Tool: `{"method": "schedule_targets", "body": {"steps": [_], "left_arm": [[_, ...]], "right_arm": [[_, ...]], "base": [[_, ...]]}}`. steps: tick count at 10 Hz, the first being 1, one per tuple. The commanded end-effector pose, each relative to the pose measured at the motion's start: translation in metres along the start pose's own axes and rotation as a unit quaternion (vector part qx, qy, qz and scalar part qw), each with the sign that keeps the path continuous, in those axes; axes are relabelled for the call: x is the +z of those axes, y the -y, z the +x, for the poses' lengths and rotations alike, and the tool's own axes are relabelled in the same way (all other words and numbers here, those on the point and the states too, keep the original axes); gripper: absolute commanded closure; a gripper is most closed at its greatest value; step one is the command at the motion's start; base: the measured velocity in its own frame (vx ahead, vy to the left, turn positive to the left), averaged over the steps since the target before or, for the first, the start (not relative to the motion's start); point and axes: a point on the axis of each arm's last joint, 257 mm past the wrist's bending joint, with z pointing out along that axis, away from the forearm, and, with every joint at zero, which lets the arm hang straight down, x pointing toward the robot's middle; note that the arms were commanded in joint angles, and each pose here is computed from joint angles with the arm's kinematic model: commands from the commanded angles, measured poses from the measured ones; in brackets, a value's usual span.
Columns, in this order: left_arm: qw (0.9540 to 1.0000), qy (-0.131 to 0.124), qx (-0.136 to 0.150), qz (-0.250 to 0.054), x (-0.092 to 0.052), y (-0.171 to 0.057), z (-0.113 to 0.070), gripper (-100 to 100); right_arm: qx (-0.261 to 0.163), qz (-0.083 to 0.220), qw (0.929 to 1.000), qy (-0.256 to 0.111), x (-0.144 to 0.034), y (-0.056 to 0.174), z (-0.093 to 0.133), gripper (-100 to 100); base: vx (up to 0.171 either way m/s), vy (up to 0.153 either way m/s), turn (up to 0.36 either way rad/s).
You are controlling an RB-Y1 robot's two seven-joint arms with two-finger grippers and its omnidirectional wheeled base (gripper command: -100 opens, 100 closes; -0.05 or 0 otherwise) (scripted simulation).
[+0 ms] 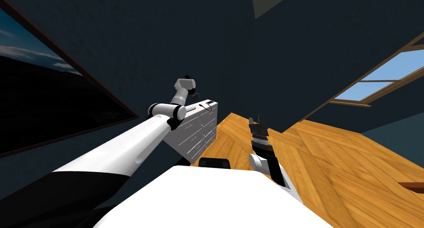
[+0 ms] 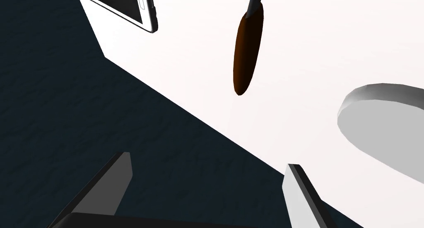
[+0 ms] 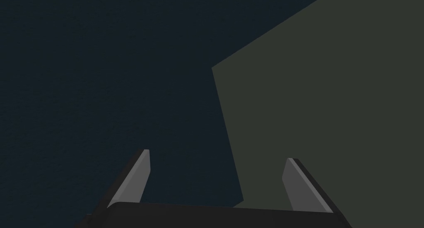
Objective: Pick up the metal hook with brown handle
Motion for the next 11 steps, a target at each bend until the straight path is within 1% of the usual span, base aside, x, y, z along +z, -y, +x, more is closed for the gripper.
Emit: {"method": "schedule_targets", "body": {"steps": [1, 2, 3, 5, 6, 7, 8, 9, 10, 11], "left_arm": [[0.9997, -0.013, 0.005, -0.018, -0.003, -0.004, 0.007, -100], [0.9994, -0.019, 0.004, -0.028, 0.003, -0.011, 0.01, -100], [0.9979, -0.038, 0.014, -0.051, -0.001, -0.016, 0.023, -100], [0.9973, -0.043, 0.014, -0.059, 0.0, -0.02, 0.025, -100], [0.9943, -0.061, 0.023, -0.084, -0.006, -0.027, 0.038, -100], [0.9938, -0.064, 0.022, -0.088, -0.005, -0.03, 0.039, -100], [0.99, -0.081, 0.03, -0.112, -0.008, -0.039, 0.05, -100], [0.9896, -0.082, 0.03, -0.114, -0.009, -0.039, 0.051, -100], [0.9847, -0.099, 0.036, -0.139, -0.013, -0.049, 0.061, -100], [0.981, -0.109, 0.042, -0.155, -0.019, -0.055, 0.068, -100]], "right_arm": [[0.0, 0.0, 1.0, 0.0, 0.0, 0.0, 0.0, 0], [0.0, 0.0, 1.0, 0.0, 0.0, 0.0, 0.0, 0], [0.0, 0.0, 1.0, 0.0, 0.0, 0.0, 0.0, 0], [0.0, 0.0, 1.0, 0.0, 0.0, 0.0, 0.0, 0], [0.0, 0.0, 1.0, 0.0, 0.0, 0.0, 0.0, 0], [0.0, 0.0, 1.0, 0.0, 0.0, 0.0, 0.0, 0], [0.0, 0.0, 1.0, 0.0, 0.0, 0.0, 0.0, 0], [0.0, 0.0, 1.0, 0.0, 0.0, 0.0, 0.0, 0], [0.0, 0.0, 1.0, 0.0, 0.0, 0.0, 0.0, 0], [0.0, 0.0, 1.0, 0.0, 0.0, 0.0, 0.0, 0]], "base": [[0.047, -0.009, -0.031], [0.027, -0.007, 0.005], [0.048, -0.009, -0.042], [0.038, -0.012, -0.012], [0.04, -0.006, -0.05], [0.044, -0.002, -0.024], [0.057, -0.009, -0.028], [0.044, -0.008, -0.016], [0.044, -0.011, -0.029], [0.064, -0.007, -0.041]]}}
